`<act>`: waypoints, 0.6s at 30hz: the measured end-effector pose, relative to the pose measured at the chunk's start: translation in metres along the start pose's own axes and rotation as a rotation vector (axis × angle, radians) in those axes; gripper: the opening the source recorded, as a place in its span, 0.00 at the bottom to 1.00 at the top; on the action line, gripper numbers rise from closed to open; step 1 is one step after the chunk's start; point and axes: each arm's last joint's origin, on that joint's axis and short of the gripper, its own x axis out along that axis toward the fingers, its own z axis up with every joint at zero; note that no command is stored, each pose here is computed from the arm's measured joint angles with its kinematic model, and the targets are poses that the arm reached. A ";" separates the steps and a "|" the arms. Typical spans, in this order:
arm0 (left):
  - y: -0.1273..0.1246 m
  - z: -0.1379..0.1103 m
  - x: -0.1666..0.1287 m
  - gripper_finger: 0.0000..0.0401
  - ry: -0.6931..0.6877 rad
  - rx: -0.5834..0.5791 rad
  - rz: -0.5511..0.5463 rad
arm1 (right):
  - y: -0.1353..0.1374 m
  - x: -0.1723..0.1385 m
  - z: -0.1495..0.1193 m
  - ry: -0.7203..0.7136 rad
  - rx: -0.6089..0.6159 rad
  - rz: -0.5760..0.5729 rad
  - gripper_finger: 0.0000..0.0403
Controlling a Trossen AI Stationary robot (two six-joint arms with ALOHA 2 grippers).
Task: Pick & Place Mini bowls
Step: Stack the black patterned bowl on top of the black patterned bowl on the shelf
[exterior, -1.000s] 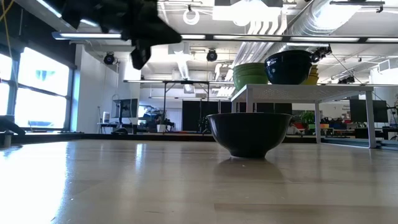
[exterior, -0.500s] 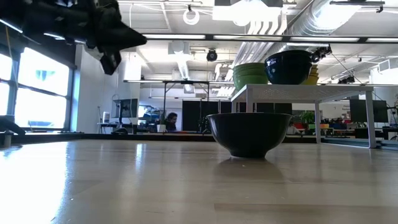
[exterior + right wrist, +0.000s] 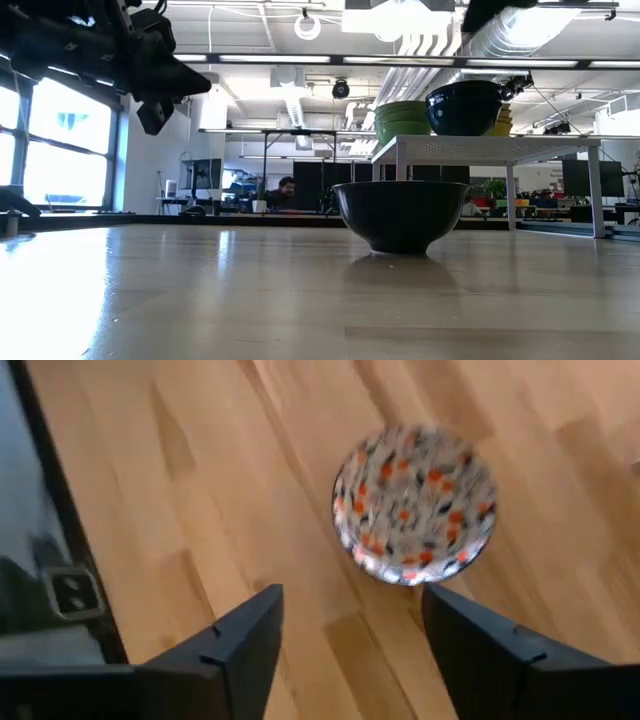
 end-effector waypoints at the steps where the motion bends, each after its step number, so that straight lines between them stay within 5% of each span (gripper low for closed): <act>1: 0.000 -0.001 0.000 0.01 0.006 0.009 0.003 | 0.002 0.007 -0.001 0.026 -0.007 -0.009 0.58; 10: 0.002 -0.005 0.000 0.01 0.067 0.036 0.000 | 0.015 0.060 -0.010 0.135 -0.140 -0.089 0.75; 18: 0.000 -0.006 -0.003 0.01 0.095 0.079 -0.064 | 0.026 0.115 -0.015 0.120 -0.443 -0.171 0.76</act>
